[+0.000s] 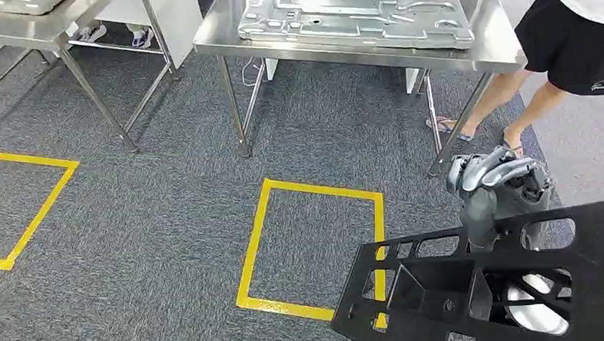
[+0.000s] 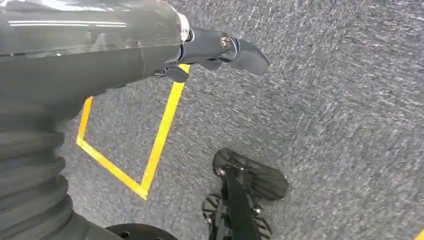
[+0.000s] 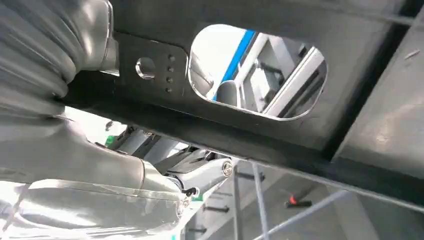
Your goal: Take the parts from the cabinet and place them on the table.
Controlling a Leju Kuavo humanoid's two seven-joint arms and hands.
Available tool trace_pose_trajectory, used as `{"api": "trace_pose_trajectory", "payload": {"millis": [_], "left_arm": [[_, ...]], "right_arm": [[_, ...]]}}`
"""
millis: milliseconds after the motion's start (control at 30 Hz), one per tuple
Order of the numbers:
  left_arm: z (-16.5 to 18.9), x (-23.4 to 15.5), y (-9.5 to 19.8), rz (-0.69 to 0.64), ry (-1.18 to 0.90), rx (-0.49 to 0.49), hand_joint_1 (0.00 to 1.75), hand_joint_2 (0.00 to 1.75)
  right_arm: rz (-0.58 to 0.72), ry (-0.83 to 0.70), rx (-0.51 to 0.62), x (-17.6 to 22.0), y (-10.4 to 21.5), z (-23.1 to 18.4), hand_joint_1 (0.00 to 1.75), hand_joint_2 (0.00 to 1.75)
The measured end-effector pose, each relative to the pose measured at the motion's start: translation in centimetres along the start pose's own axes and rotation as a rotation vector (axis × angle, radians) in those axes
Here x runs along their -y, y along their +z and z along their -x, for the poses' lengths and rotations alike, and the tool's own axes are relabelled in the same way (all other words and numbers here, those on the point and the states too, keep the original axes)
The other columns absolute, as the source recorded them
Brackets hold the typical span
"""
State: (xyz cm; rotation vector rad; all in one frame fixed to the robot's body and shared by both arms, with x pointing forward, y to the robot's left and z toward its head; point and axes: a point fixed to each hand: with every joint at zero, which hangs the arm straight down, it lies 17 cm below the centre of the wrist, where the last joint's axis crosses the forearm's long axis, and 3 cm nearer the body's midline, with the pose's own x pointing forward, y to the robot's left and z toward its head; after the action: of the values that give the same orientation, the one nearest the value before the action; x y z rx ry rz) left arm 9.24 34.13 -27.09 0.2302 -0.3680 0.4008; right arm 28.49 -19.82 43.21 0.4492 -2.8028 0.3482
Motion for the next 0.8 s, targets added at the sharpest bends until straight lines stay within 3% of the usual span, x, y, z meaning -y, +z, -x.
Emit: {"api": "trace_pose_trajectory", "payload": {"millis": [800], "left_arm": [[-0.71, 0.74, -0.05, 0.031, -0.020, 0.011, 0.00, 1.75]], "right_arm": [[0.000, 0.018, -0.007, -0.33, 0.58, -0.23, 1.75, 1.75]]}}
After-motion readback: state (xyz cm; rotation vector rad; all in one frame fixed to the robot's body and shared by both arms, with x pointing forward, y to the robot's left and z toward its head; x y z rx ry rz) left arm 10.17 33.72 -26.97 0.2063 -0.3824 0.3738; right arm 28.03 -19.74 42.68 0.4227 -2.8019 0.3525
